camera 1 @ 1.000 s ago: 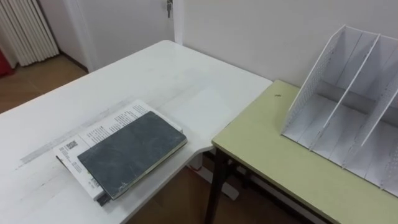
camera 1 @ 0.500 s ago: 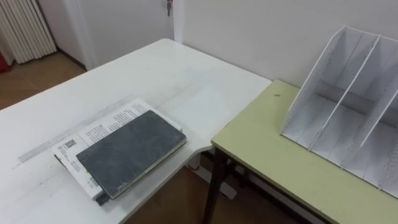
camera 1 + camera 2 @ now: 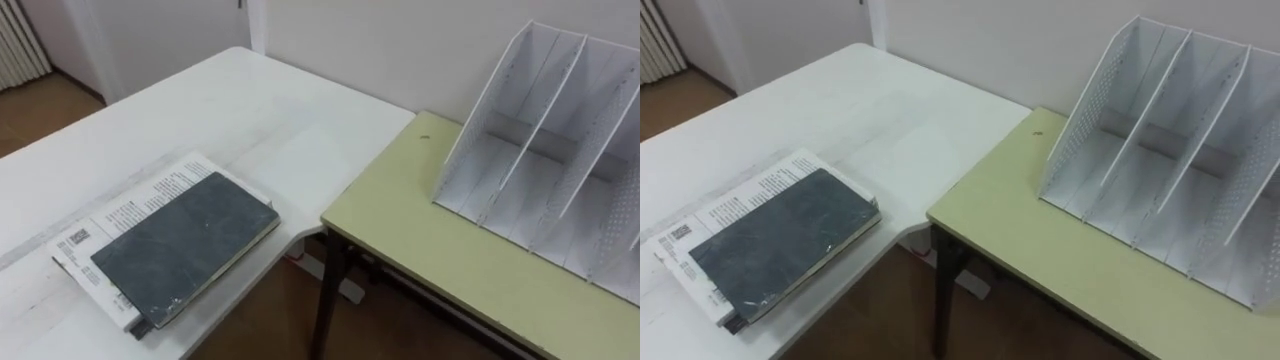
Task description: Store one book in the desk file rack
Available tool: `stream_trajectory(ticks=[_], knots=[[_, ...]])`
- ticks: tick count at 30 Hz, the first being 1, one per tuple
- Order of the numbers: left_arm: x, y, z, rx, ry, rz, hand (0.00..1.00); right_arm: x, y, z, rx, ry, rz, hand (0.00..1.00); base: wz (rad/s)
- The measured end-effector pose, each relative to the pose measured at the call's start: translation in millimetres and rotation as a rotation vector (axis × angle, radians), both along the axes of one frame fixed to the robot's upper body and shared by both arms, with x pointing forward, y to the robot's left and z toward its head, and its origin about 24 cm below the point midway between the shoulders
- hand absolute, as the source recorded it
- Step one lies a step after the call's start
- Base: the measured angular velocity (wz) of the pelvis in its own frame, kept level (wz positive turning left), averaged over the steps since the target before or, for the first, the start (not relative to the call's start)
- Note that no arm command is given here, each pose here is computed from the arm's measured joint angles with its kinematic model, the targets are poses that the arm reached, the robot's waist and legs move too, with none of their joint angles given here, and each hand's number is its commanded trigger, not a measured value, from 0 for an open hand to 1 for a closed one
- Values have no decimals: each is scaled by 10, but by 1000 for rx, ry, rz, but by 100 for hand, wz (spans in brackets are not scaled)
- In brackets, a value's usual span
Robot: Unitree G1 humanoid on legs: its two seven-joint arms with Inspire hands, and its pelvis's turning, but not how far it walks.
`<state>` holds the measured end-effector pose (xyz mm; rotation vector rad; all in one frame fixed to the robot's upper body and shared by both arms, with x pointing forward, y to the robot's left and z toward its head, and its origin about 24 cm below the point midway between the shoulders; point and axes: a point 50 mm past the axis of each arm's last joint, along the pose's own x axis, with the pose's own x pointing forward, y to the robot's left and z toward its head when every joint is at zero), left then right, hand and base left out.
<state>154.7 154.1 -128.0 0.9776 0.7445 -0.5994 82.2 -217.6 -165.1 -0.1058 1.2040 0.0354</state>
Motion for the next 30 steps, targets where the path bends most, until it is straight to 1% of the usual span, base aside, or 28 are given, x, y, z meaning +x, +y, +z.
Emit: stream_trajectory(ticks=[2,6,7,9,14,16,17,18,19,20,23,27,30], knots=[[61,-164,60,-20,-41,-86,0,17,4,4,-5,-4,20,0,0],[70,-281,84,-29,-58,-163,0,44,8,8,-9,-7,34,0,0],[83,-336,113,-37,-70,-194,0,44,15,7,-9,-6,44,0,0],[135,-397,192,-46,-116,-234,0,58,25,8,-10,-7,60,0,0],[284,-588,473,-79,-268,-331,0,71,29,10,-5,-5,74,0,0],[315,-612,541,-88,-301,-343,0,71,27,10,-5,-4,73,0,0],[348,-640,619,-93,-340,-356,0,73,28,11,-4,-5,75,0,0],[367,-647,663,-90,-364,-367,0,73,26,11,-4,-5,75,0,3],[408,-665,768,-89,-416,-383,0,72,18,12,-5,-5,75,0,3],[427,-673,826,-86,-445,-392,0,71,16,13,-4,-4,74,0,4],[530,-664,1083,-68,-600,-399,0,61,6,12,1,2,74,0,3],[591,-564,1210,-41,-692,-354,0,51,0,12,10,2,63,0,6],[615,-464,1285,-29,-765,-290,0,12,-10,4,15,9,29,0,3]])
